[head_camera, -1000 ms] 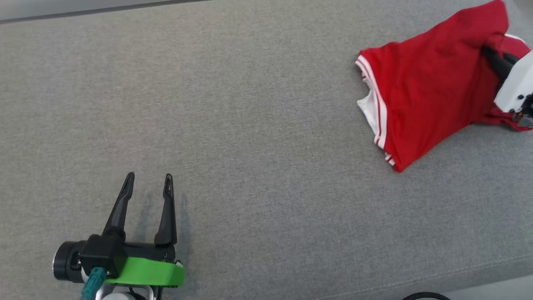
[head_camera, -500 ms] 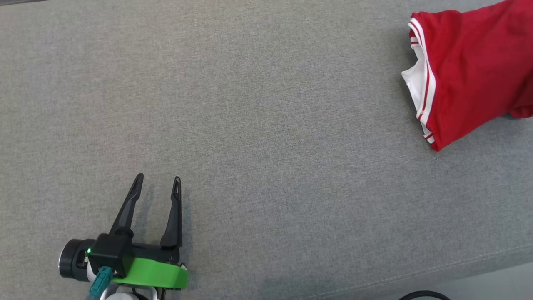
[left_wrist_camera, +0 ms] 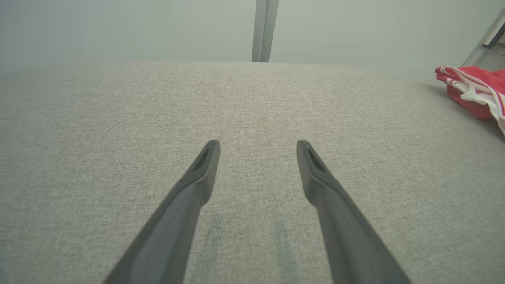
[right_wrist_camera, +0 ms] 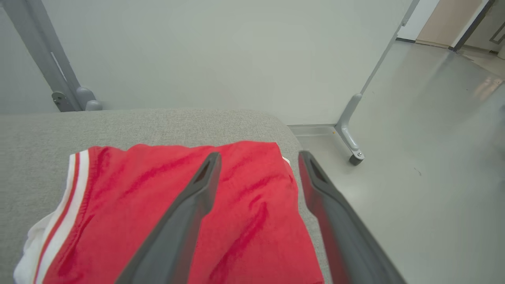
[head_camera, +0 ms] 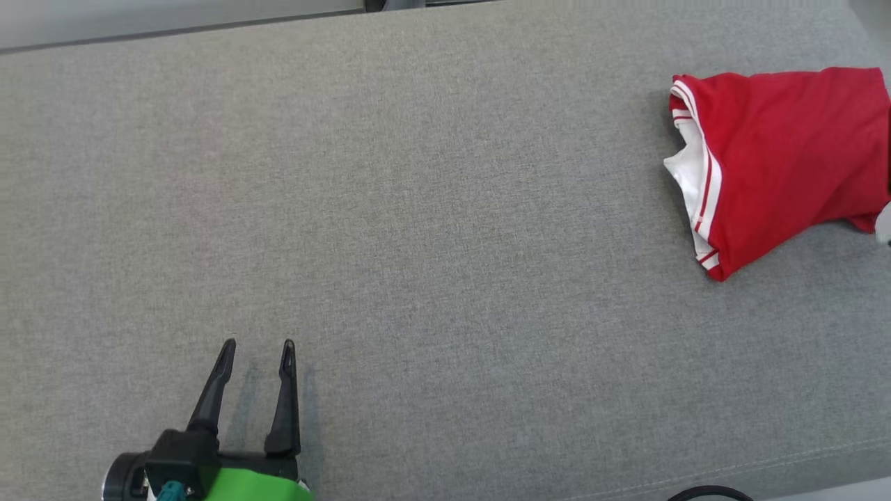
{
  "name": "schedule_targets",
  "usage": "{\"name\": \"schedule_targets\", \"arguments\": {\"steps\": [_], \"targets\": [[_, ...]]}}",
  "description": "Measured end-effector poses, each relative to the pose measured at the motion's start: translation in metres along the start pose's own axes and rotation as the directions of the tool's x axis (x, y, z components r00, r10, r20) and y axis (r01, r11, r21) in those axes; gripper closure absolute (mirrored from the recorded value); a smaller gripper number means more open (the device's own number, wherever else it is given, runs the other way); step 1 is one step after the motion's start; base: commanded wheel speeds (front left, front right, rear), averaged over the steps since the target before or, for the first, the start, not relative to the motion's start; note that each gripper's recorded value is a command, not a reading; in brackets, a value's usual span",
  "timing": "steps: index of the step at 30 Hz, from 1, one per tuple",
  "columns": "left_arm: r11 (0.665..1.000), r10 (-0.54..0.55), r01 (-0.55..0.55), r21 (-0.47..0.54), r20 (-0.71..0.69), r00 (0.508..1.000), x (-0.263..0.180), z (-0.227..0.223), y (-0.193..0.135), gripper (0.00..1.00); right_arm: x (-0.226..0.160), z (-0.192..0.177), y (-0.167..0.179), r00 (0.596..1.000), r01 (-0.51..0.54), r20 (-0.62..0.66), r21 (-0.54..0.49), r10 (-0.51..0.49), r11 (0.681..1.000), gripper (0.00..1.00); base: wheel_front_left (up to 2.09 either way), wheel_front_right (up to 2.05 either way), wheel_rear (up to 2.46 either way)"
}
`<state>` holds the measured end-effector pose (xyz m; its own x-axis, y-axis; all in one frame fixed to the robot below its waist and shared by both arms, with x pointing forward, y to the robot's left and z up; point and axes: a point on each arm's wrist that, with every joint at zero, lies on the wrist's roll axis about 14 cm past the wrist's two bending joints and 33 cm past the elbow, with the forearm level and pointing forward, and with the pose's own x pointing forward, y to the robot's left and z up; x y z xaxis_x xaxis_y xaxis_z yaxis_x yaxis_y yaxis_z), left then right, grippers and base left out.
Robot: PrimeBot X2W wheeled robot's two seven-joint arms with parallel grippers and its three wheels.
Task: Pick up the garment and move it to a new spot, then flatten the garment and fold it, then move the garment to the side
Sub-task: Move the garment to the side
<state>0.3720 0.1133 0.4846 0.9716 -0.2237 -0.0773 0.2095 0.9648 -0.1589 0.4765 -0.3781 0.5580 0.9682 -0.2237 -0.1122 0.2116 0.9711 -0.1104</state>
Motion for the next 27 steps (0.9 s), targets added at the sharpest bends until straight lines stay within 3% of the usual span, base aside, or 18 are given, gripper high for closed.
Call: {"name": "schedule_targets", "arguments": {"steps": [7, 10, 15, 23, 27], "targets": [[0.994, 0.097, -0.097, -0.044, -0.008, 0.995, -0.034, 0.0, 0.015, 0.0, -0.048, 0.022, 0.028, 0.983, -0.096, 0.154, -0.006, 0.096, 0.995, 0.0, 0.0, 0.0, 0.0], [0.99, 0.131, -0.131, -0.047, -0.001, 0.991, -0.048, 0.002, 0.022, 0.0, -0.081, 0.007, 0.037, 0.98, -0.11, 0.162, -0.029, 0.114, 0.993, 0.0, 0.0, 0.0, 0.0], [0.985, 0.173, -0.173, -0.01, 0.041, 0.984, -0.062, 0.014, 0.035, 0.0, -0.122, 0.005, 0.086, 0.956, -0.193, 0.224, -0.014, 0.192, 0.981, 0.0, 0.0, 0.0, 0.0], [0.971, 0.239, -0.239, -0.009, 0.113, 0.964, -0.076, 0.035, 0.058, 0.0, -0.162, 0.002, 0.143, 0.931, -0.276, 0.261, 0.042, 0.257, 0.96, 0.0, 0.0, 0.0, 0.0], [0.969, 0.248, -0.248, -0.018, 0.129, 0.96, -0.082, 0.039, 0.062, 0.0, -0.172, 0.003, 0.148, 0.93, -0.272, 0.27, 0.05, 0.249, 0.961, 0.0, 0.0, 0.0, 0.0]]}}
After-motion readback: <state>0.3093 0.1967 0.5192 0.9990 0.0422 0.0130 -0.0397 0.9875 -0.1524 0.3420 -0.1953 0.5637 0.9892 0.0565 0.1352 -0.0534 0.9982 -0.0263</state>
